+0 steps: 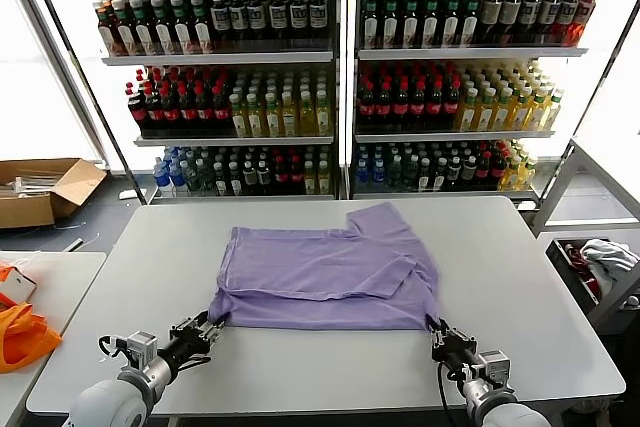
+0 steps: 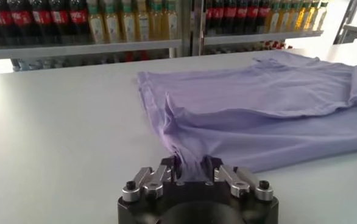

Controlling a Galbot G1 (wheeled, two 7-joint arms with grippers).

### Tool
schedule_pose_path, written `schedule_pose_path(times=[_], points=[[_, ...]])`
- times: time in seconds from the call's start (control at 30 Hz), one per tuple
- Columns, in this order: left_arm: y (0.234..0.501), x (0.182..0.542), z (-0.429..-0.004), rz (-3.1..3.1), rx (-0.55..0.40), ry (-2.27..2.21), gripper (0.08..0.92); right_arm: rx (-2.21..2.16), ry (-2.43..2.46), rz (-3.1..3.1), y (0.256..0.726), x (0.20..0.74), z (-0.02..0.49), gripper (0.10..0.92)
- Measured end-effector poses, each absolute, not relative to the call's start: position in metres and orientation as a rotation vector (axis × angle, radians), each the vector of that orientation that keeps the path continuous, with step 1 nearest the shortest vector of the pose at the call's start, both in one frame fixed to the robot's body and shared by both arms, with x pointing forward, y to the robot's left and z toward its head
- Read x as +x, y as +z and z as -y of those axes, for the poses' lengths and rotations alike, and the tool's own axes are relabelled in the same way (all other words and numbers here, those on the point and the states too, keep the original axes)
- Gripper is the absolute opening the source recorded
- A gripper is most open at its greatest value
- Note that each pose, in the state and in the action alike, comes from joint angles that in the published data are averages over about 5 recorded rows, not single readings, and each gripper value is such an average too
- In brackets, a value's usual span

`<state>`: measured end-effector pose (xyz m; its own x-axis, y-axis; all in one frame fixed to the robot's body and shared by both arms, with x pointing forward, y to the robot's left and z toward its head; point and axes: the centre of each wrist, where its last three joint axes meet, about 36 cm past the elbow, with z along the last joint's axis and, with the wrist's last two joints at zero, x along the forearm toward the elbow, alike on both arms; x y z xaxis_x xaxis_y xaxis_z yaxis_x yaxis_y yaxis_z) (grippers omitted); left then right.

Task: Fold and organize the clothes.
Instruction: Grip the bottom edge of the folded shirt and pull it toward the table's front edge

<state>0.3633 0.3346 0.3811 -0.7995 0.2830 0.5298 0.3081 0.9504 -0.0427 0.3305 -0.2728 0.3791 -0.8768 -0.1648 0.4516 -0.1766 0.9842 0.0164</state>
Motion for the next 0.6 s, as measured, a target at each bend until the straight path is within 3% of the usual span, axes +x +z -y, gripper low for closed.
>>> schedule_pose_path(times=[0.3,0.6], points=[[0.383,0.357,-0.335,2.551,-0.417,-0.058,0.104,0.270,0.036,2.661,0.385,0.322,0.274,0.124],[0.392,0.331,-0.334,2.539,-0.416,-0.060,0.090,0.279,0.028,2.667,0.392,0.293,0.276,0.124]])
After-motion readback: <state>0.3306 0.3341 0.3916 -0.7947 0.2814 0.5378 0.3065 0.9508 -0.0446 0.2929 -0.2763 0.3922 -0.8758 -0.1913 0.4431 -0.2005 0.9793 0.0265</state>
